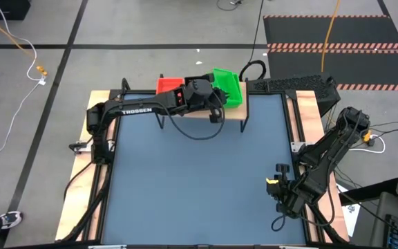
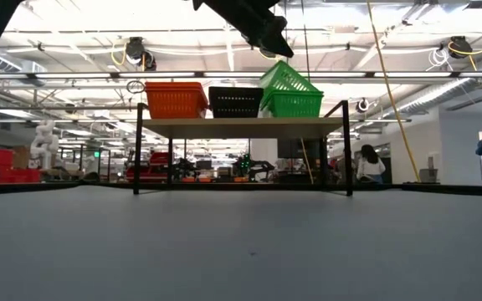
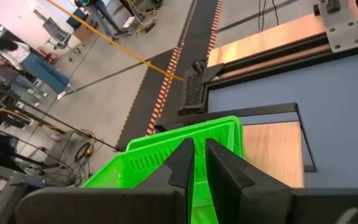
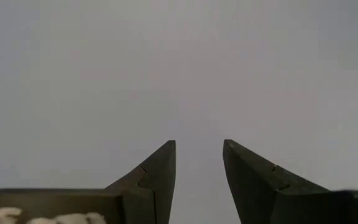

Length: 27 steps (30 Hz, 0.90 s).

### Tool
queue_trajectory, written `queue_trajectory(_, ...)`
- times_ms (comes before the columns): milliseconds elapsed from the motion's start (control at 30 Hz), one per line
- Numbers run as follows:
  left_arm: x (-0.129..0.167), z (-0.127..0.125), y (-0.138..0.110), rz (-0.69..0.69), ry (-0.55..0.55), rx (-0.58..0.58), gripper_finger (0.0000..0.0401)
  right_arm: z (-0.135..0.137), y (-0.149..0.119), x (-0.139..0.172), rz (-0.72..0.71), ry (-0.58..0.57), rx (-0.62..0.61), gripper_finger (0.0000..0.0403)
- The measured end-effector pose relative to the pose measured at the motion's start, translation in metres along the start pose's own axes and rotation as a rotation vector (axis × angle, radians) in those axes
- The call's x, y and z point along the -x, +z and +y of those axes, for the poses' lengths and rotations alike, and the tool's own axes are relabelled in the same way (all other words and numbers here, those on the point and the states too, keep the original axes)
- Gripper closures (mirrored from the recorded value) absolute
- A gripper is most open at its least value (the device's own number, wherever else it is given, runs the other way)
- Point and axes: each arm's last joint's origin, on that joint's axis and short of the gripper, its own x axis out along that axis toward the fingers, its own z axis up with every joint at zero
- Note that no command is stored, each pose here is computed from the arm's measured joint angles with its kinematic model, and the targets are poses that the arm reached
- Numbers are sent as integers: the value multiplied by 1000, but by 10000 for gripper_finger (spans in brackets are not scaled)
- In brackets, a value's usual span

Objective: Stack baskets on shelf by color
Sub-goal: Stack the green bin on the other green bins on the shelf

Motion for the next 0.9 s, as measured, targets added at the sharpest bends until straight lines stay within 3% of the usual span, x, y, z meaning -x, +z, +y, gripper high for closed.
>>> queue_trajectory(433, 5, -5, 3, 10, -25, -38, 349, 0, 0, 0, 0, 0, 0, 275)
queue_trajectory(733, 1, 12, 23, 170, -88, 0, 226, -3, 5, -2, 3, -11, 33, 275)
queue_trajectory(900, -14, 15, 38, 171, -93, -23, 202, -8, 11, -5, 6, -22, 32, 275)
